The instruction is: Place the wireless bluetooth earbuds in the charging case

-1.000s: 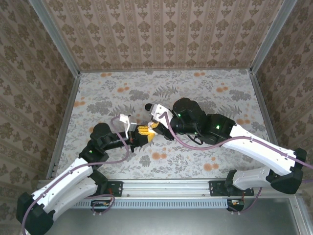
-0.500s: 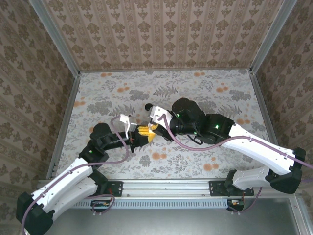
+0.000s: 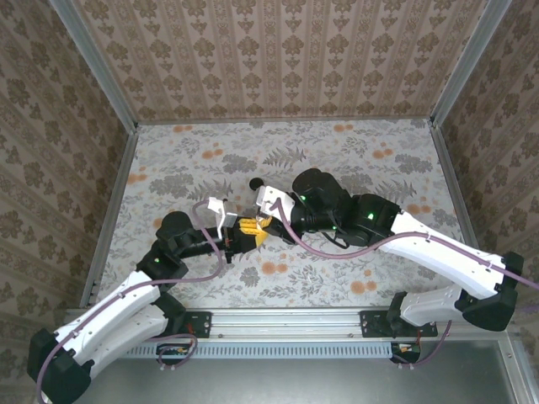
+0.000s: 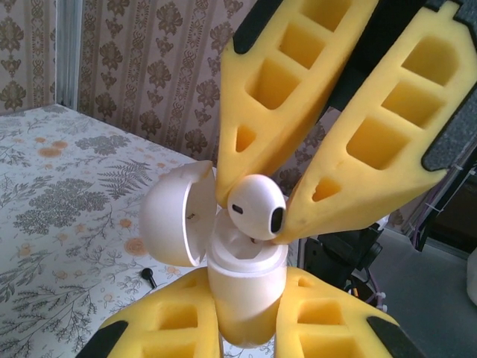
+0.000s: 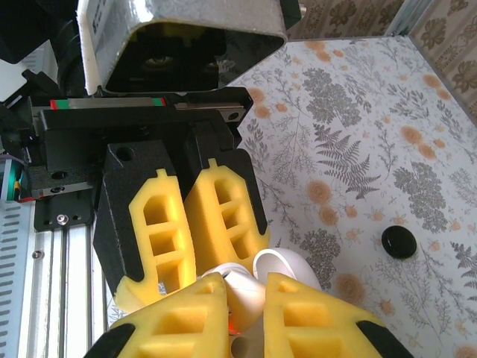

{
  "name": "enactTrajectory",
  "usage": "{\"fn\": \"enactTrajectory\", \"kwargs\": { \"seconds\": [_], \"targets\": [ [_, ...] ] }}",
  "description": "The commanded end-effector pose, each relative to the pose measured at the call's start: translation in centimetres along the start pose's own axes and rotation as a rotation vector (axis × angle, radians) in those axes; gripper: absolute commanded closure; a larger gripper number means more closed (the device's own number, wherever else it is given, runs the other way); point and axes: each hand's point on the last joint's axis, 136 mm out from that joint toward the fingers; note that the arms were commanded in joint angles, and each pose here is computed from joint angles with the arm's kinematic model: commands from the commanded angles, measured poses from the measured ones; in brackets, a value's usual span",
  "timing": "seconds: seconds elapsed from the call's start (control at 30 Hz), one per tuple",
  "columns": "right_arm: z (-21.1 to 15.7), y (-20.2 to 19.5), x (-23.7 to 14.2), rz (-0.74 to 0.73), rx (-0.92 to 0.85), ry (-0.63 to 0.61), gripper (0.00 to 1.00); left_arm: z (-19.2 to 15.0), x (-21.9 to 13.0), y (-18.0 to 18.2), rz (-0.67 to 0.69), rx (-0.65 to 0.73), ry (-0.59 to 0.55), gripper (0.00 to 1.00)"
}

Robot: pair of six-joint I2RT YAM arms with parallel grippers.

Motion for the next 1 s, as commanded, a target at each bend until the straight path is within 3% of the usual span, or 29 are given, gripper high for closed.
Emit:
{"fn": "enactTrajectory", "kwargs": {
  "seconds": [0.0, 0.43, 0.77, 0.97],
  "targets": [
    [-0.6, 2.0, 0.6, 0.090, -0.008, 0.047, 0.82, 2.6, 0.0, -0.4, -0.004, 0.064, -0.054, 1.00],
    [2.1, 0.7, -1.7, 0.075, 0.161, -0.057, 0.50, 2.2, 0.1, 0.0, 0.008, 0.064, -0.044, 1.00],
    [6.0, -0.6, -5.8, 0.208, 0.417, -0.247, 0.46, 2.0, 0.0, -0.1, 0.015, 0.066, -0.041, 1.00],
    [5.3, -0.9, -5.6, 0.200, 0.472, -0.215, 0.52, 2.0, -0.1, 0.0, 0.025, 0.073, -0.045, 1.00]
  ]
}}
Point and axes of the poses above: each hand's point on the last joint's axis, 136 mm out from that joint toward the fingers, its own x axis out along the fingers, its own y axis along the line the jaws close on, z = x × y, and after that the axes turned 12 degrees about x, right-handed
